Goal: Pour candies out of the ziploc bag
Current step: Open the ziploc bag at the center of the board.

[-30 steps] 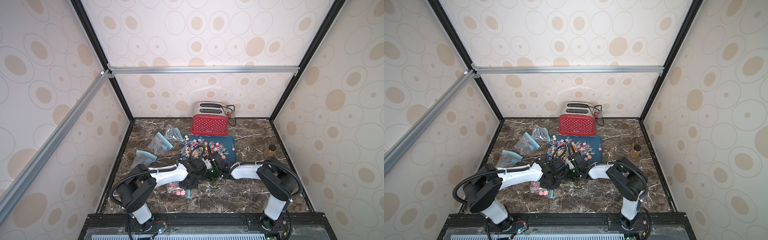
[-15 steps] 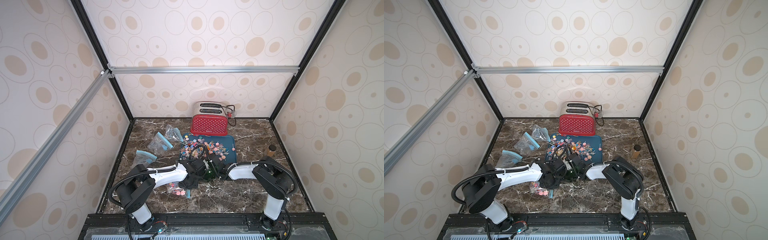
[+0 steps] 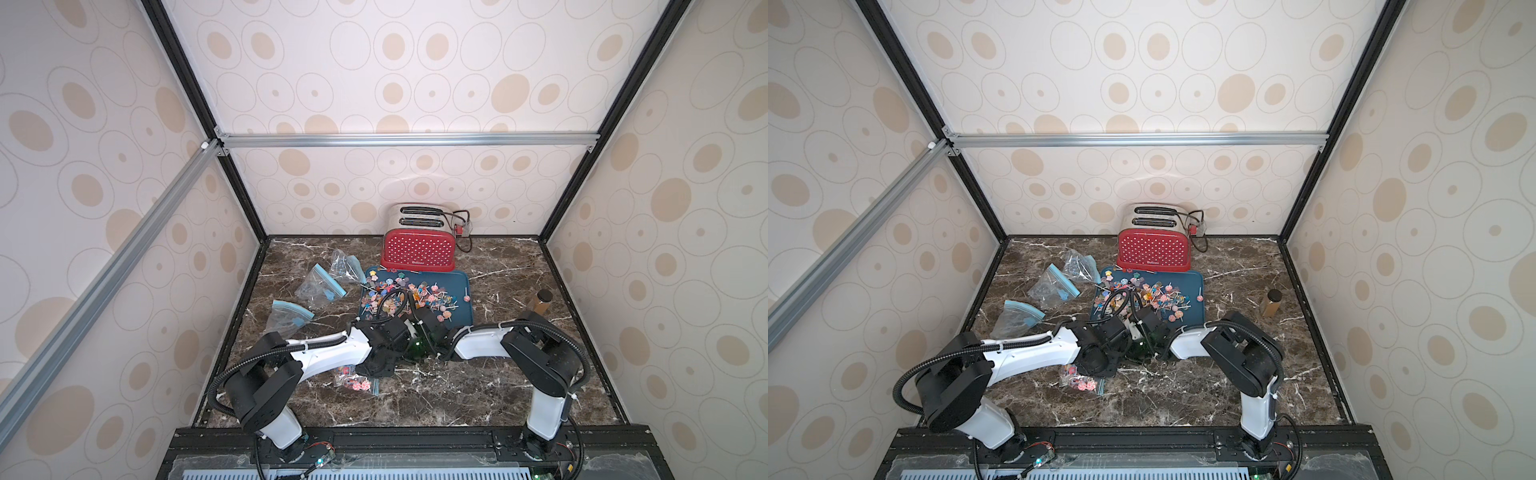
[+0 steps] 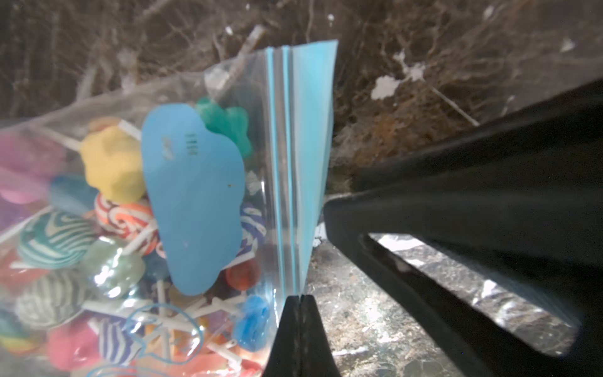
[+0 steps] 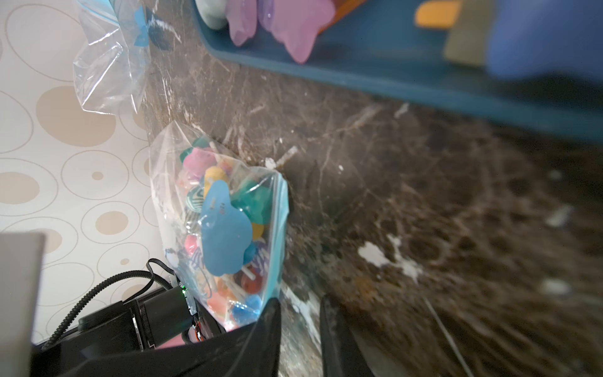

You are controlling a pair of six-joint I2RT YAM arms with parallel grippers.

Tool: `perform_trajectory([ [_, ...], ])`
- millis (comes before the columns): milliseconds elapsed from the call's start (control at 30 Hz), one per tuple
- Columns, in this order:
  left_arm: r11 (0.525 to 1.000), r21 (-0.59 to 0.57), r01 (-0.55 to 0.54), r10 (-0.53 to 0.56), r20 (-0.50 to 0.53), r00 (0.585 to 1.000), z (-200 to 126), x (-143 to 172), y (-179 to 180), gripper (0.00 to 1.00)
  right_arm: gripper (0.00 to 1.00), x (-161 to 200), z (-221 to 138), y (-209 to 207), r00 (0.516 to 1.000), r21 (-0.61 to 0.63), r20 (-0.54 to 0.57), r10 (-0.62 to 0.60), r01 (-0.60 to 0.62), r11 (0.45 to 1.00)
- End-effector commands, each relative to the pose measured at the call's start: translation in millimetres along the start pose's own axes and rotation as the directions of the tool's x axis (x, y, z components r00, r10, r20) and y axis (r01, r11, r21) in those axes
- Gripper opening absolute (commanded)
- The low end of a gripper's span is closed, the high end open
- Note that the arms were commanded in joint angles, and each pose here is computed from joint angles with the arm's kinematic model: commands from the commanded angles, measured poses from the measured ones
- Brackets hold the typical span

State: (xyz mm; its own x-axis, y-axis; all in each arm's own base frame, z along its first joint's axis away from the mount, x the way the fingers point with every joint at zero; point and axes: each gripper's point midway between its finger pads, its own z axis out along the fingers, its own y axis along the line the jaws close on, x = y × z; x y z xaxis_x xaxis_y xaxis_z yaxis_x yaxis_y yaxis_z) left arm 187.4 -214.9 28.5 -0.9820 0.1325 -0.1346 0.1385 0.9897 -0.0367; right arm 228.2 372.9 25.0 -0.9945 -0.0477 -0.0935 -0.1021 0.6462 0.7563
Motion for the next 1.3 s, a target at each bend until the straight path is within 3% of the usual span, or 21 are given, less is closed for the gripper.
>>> perform_trajectory([
  [0, 1.0, -0.021, -0.018, 0.018, 0.012, 1.0, -3.4, 1.8, 4.3, 0.0, 0.25, 13.1, 11.4, -24.4, 0.998, 0.081, -0.037, 0.054, -0.051, 0.995],
  [700, 0.999, -0.026, -0.02, 0.02, -0.002, 1.0, 4.9, 3.5, 3.7, 0.0, 0.29, 16.7, 3.3, -22.2, 0.999, 0.076, -0.027, 0.047, -0.045, 0.996],
  [1267, 1.0, -0.025, -0.019, 0.02, 0.008, 1.0, 1.3, 1.8, 4.2, 0.0, 0.26, 20.1, 12.6, -31.6, 0.997, 0.103, -0.049, 0.065, -0.06, 0.993],
])
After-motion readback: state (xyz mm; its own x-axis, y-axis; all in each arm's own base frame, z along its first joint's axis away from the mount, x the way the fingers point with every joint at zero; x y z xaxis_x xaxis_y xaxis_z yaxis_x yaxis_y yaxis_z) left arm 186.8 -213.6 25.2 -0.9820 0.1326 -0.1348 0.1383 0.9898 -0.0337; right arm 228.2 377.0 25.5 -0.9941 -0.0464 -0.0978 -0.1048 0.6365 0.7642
